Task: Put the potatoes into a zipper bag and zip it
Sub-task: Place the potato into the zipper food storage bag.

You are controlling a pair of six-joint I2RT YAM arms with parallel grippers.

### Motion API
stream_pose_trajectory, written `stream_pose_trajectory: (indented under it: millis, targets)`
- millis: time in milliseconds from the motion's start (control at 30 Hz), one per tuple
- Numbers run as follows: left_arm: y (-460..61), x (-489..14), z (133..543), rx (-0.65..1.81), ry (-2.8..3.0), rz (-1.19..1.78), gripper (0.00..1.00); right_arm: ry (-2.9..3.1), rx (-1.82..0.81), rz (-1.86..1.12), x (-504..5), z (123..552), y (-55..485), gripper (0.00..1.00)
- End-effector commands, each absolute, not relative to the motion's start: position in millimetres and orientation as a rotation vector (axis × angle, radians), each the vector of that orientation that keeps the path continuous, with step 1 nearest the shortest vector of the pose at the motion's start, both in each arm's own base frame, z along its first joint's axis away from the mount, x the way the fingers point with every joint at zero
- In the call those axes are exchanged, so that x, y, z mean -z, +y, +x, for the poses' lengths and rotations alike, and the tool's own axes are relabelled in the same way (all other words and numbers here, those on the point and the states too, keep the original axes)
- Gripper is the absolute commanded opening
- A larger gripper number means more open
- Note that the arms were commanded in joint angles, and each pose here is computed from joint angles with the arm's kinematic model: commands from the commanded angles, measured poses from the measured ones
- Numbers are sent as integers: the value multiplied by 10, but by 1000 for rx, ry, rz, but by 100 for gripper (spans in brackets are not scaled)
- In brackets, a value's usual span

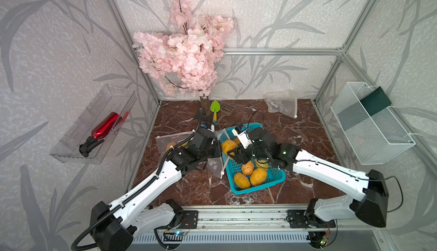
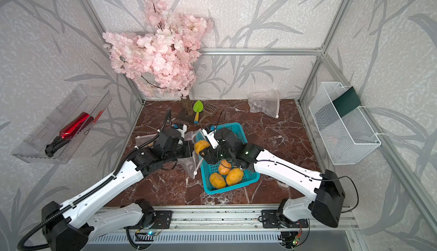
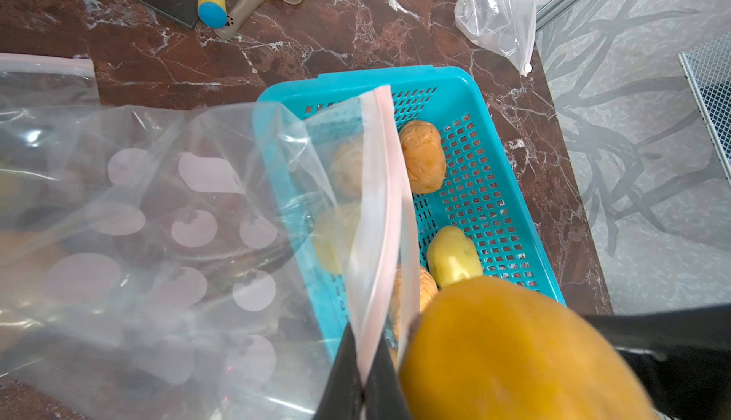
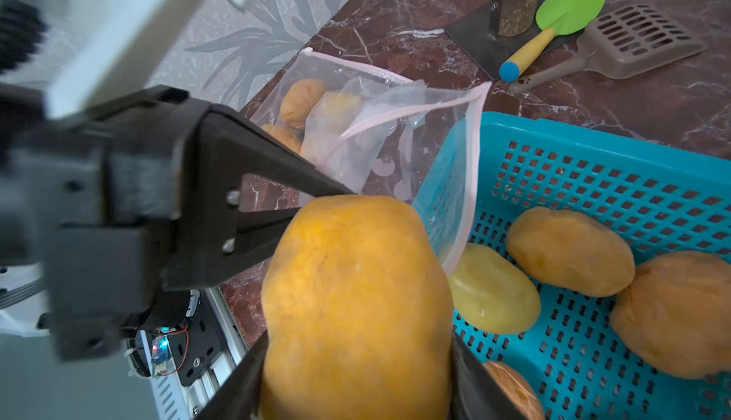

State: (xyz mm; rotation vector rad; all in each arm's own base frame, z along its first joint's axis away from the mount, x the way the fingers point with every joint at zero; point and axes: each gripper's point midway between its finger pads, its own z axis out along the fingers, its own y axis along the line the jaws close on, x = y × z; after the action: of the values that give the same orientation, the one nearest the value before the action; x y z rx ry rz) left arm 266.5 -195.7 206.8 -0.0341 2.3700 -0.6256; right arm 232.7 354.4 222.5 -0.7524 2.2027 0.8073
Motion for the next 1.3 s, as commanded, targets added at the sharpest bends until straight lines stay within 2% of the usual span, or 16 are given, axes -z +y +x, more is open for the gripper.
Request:
stream_pose_trajectory:
  millis: [0,233,333,533,833,967,1100,1200,1267]
  targets:
    - [-1968,-2124,2663,637,2337,-18,0,2205,-834,-744,-2192,2376,3663,19]
    - [-1986,-2134,2657,653,2333,-12,0,2290,-795,-746,-1887,2486,3809,19]
    - [-2008,-2139,2646,671,2332,-4,0,2293,-799,-734,-1862,2521,3854,24]
    - [-2028,-2157,2635,688,2327,5,0,2284,-813,-751,-1871,2545,3948,25]
    - [-2058,-2179,2614,717,2318,17,0,2337,-706,-772,-1696,2633,3975,42]
    - [-2019,-2244,2591,726,2288,6,0,2406,-571,-738,-1496,2734,3883,44]
    - [-1929,-2304,2577,709,2256,-23,0,2422,-533,-730,-1427,2765,3857,54]
    - [-1874,-2330,2566,695,2242,-40,0,2424,-538,-725,-1437,2752,3850,56]
    - [-1841,-2339,2563,683,2237,-53,0,2416,-551,-729,-1468,2737,3848,64]
